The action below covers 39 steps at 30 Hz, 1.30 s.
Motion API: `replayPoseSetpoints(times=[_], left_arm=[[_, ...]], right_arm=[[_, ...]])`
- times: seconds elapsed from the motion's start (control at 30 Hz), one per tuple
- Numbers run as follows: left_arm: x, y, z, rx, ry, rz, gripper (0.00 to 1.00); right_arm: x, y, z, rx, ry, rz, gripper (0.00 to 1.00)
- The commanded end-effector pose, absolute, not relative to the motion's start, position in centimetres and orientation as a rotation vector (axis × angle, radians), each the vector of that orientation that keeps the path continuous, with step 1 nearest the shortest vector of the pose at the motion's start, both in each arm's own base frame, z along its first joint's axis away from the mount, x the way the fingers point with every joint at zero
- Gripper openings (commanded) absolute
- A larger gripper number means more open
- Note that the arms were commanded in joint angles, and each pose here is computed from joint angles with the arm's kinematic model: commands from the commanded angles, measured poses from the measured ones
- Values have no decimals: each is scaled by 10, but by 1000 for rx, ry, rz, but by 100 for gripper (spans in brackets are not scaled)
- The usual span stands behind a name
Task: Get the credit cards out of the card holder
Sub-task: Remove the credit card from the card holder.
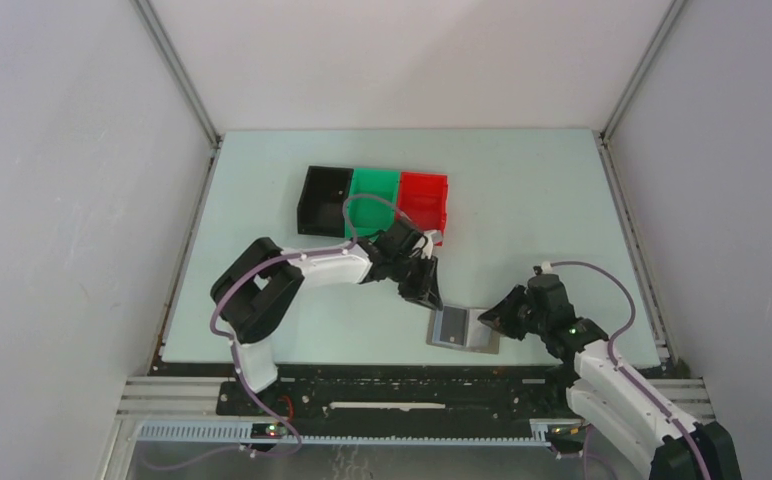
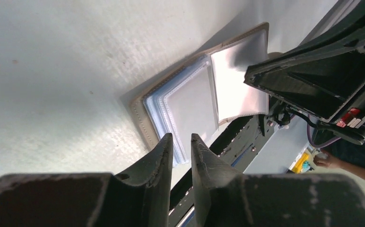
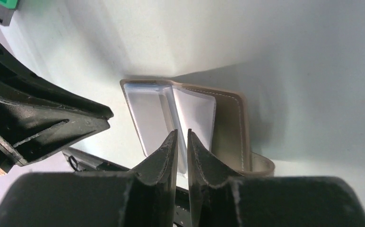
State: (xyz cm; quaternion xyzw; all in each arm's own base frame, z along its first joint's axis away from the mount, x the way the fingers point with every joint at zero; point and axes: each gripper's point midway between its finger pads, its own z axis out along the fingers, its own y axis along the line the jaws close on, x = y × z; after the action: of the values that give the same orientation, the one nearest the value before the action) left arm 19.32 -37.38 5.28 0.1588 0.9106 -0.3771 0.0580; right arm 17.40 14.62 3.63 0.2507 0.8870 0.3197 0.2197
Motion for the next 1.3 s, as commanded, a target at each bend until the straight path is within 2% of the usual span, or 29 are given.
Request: replayPoseSetpoints(times=[0.0,0.2,0.43,0.77,1.27], left_arm=[[204,-381,84,491,2672,-1220,25],[188,-387,84,558,2692,-1285,30],[170,-396,81,638,2715,-1349,30],[177,-394,66,622,2761,-1235,36],[176,-402,59,633,2771,-1265,35]], right_arm=[[169,127,31,725,2482,743,21],[159,118,9,770,2546,654,20],[159,119,-1,813,2558,642,20],[159,120,-2,807,2564,645,19],[158,122,-2,794,2572,659,20]])
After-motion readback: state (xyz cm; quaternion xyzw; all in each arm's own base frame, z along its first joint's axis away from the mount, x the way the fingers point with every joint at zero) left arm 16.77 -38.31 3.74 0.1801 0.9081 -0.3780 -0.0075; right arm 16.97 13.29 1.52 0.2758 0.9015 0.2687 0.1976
